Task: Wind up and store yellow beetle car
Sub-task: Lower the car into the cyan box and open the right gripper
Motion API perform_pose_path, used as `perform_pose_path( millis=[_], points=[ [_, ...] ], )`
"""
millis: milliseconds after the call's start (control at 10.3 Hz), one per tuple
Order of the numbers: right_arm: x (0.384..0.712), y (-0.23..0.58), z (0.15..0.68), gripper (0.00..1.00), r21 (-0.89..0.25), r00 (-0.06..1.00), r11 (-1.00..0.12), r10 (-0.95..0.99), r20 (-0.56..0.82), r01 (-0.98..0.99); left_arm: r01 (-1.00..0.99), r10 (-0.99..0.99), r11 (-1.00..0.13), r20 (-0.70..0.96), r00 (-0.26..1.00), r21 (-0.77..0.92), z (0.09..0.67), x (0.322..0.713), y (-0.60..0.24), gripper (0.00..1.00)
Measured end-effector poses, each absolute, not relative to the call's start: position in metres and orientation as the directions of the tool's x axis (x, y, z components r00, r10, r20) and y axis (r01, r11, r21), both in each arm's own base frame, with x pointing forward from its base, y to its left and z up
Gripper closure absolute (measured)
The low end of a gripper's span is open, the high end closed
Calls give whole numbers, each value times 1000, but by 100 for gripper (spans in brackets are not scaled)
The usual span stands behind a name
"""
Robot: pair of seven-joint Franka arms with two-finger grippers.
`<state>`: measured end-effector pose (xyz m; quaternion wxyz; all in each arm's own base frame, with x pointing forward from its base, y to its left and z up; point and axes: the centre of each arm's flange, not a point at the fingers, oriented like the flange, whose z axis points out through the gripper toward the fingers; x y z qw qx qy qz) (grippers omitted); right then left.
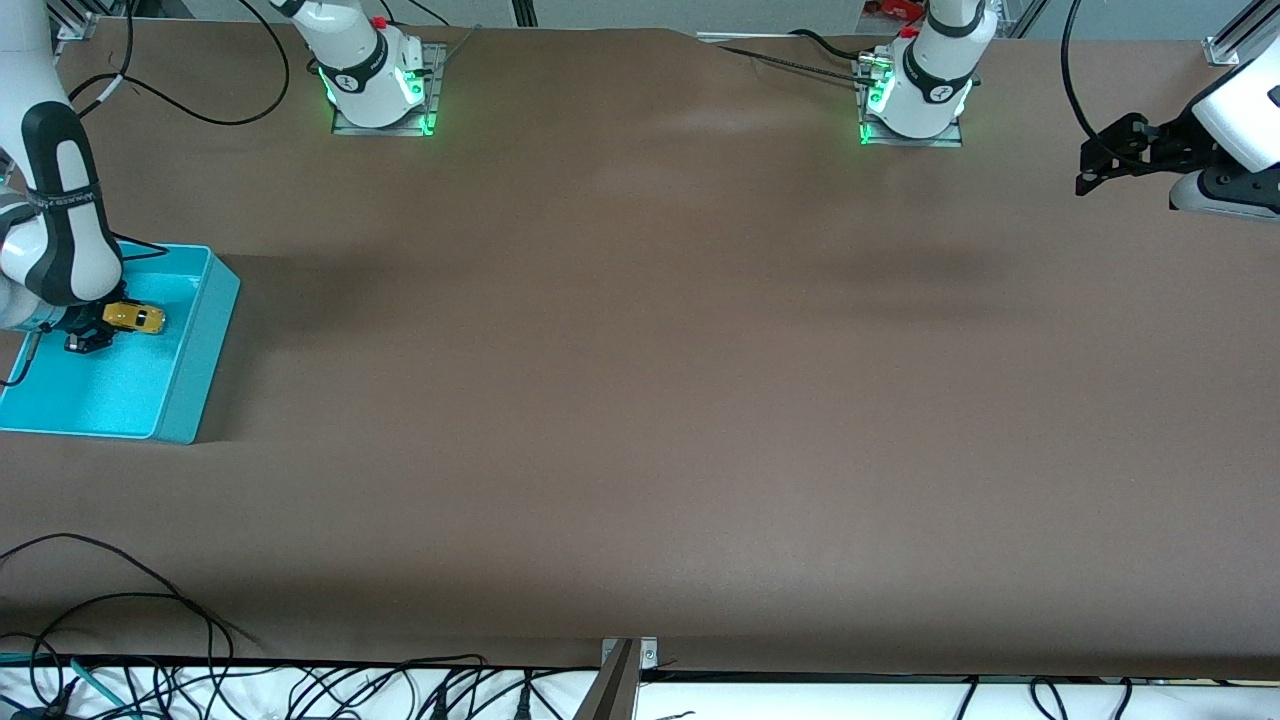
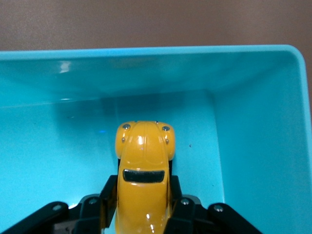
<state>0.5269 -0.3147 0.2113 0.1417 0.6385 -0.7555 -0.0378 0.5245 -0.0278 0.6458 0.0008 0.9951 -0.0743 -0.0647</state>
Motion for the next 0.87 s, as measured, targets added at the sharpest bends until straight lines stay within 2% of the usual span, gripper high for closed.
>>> perform_pose_path(
  millis=[873],
  points=[
    [531,-307,211,54,236,-133,169,-978,159,-957,-146,-146,-989,-131,980,12,644,526,-27,0]
  ],
)
